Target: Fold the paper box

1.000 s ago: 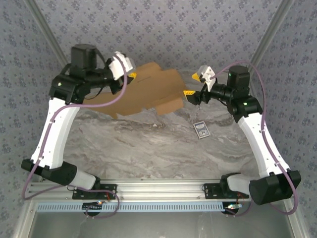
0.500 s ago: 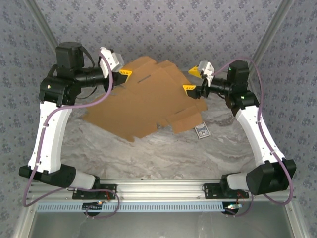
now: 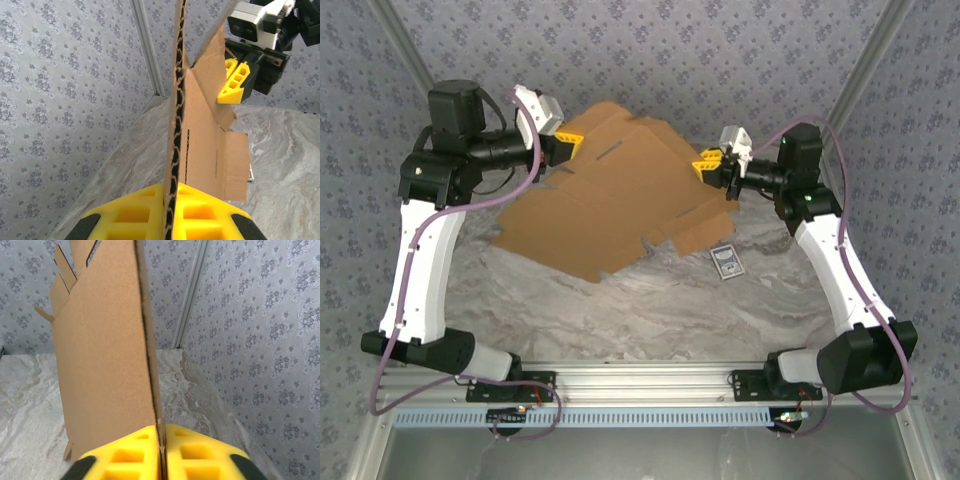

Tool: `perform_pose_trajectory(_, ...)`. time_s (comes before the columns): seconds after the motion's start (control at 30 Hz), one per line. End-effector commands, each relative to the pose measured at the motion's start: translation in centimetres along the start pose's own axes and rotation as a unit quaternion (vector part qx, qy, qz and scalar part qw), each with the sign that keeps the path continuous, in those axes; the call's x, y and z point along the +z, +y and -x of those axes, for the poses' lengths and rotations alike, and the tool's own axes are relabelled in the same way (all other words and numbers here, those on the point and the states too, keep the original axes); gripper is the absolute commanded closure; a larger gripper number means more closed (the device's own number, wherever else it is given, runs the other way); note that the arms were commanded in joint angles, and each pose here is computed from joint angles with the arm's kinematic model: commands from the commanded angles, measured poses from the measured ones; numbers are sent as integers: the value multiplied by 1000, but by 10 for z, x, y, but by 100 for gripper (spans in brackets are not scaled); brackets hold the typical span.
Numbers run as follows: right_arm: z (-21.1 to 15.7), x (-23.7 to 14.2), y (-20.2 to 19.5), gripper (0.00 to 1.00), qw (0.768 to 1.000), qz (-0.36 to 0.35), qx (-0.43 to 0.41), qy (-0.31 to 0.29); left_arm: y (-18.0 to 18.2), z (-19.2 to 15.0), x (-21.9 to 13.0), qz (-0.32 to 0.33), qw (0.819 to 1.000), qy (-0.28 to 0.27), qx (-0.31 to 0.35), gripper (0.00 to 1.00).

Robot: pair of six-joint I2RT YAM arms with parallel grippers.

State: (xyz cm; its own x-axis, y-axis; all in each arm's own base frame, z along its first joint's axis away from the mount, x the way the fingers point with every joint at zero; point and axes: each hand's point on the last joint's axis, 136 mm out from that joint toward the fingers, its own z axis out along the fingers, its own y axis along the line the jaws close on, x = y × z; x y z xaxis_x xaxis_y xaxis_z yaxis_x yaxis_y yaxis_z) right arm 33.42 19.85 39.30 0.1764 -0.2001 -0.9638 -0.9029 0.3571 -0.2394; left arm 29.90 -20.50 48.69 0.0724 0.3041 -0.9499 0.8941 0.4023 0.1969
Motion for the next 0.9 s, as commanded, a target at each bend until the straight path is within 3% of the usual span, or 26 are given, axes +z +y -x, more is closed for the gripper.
perform_pose_trajectory(0.0,7,-7,-8,93,999,-39,5,1,5,13,-3,5,1000,-25,-4,100)
perform_pose_trajectory(0.07,5,-6,-19,97,996,-85,19,18,10,11,0,12,999,-24,-19,97)
perform_pose_trajectory(0.13,3,-6,-18,98,994,-102,29,36,16,10,1,26,999,-23,-31,88)
perform_pose_trajectory(0.27,4,-7,-3,99,993,-90,58,56,27,9,2,52,997,-24,-45,71)
perform_pose_trajectory(0.3,6,-7,1,99,993,-84,62,57,28,9,1,56,997,-23,-47,62)
perform_pose_trajectory(0.4,11,-11,16,100,994,-64,66,61,32,8,-2,71,996,-20,-45,52)
perform_pose_trajectory(0.7,19,-26,33,100,995,-39,58,70,47,-34,-14,117,993,6,-14,20)
perform_pose_trajectory(0.87,23,-28,31,100,996,-38,59,63,67,-73,-20,129,991,36,-30,12)
